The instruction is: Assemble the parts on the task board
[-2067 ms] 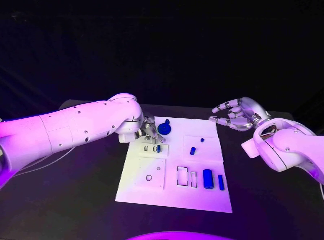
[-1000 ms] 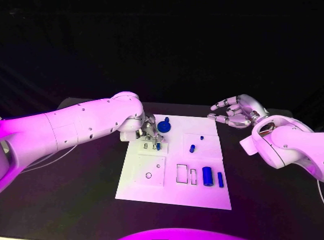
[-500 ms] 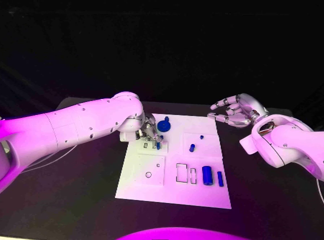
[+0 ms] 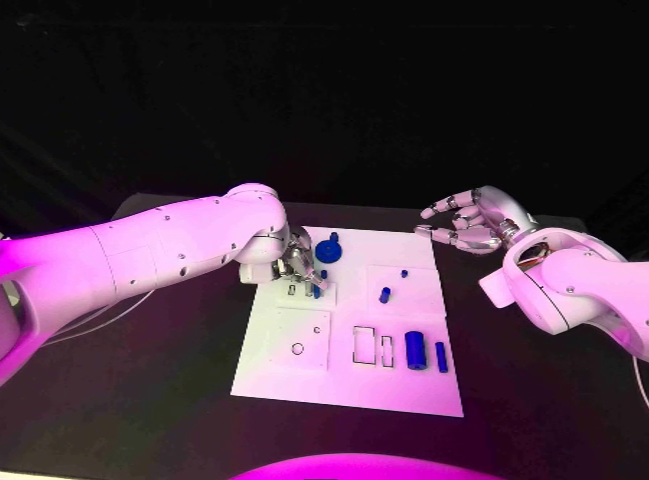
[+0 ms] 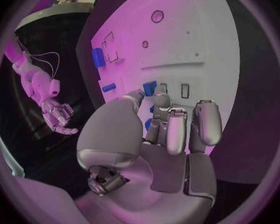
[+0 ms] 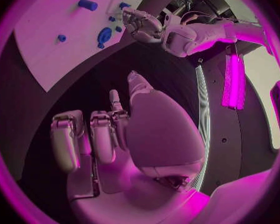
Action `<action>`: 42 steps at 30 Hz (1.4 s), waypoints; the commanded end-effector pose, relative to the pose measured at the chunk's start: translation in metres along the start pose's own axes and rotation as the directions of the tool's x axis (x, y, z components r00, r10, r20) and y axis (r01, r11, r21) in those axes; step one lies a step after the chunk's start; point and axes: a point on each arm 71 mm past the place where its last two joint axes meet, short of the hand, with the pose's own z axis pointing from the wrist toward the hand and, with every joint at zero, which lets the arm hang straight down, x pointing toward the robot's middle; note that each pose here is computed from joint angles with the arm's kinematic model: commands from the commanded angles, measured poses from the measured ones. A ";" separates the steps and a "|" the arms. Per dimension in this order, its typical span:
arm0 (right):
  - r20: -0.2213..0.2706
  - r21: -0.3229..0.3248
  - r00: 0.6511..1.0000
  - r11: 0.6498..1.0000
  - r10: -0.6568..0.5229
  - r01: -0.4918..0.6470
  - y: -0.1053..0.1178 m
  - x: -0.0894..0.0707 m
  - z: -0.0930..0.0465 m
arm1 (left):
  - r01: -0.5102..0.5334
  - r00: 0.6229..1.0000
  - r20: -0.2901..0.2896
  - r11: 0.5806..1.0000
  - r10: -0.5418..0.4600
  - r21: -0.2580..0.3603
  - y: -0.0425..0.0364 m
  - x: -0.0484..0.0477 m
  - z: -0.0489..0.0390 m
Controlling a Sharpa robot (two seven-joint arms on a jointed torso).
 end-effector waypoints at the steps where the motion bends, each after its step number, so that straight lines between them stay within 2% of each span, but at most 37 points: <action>1: -0.011 -0.009 1.000 1.000 -0.003 0.002 0.001 0.001 0.000 | 0.012 1.000 -0.017 1.000 -0.012 0.014 -0.0015 0.0012 0.0001; 12: -0.011 -0.008 1.000 1.000 -0.003 0.003 0.001 0.001 0.000 | 0.010 0.999 -0.037 1.000 -0.010 0.018 -0.0004 0.0017 0.0007; 21: -0.009 -0.007 1.000 1.000 -0.002 0.002 0.000 0.000 0.000 | 0.025 1.000 -0.019 0.999 -0.025 0.027 0.0002 0.0005 0.0003; 26: -0.008 -0.007 1.000 1.000 -0.001 0.001 0.000 0.000 0.000 | 0.053 0.998 0.021 0.997 -0.054 0.050 -0.0003 -0.0004 -0.0022; 36: -0.004 -0.003 1.000 1.000 -0.001 0.001 -0.001 -0.002 0.000 | 0.126 0.982 0.127 0.987 -0.139 0.102 0.0044 -0.0010 -0.0140; 42: -0.001 0.001 1.000 1.000 -0.001 0.001 -0.003 -0.003 0.000 | 0.120 0.973 0.185 0.986 -0.140 0.115 0.0095 0.0048 -0.0193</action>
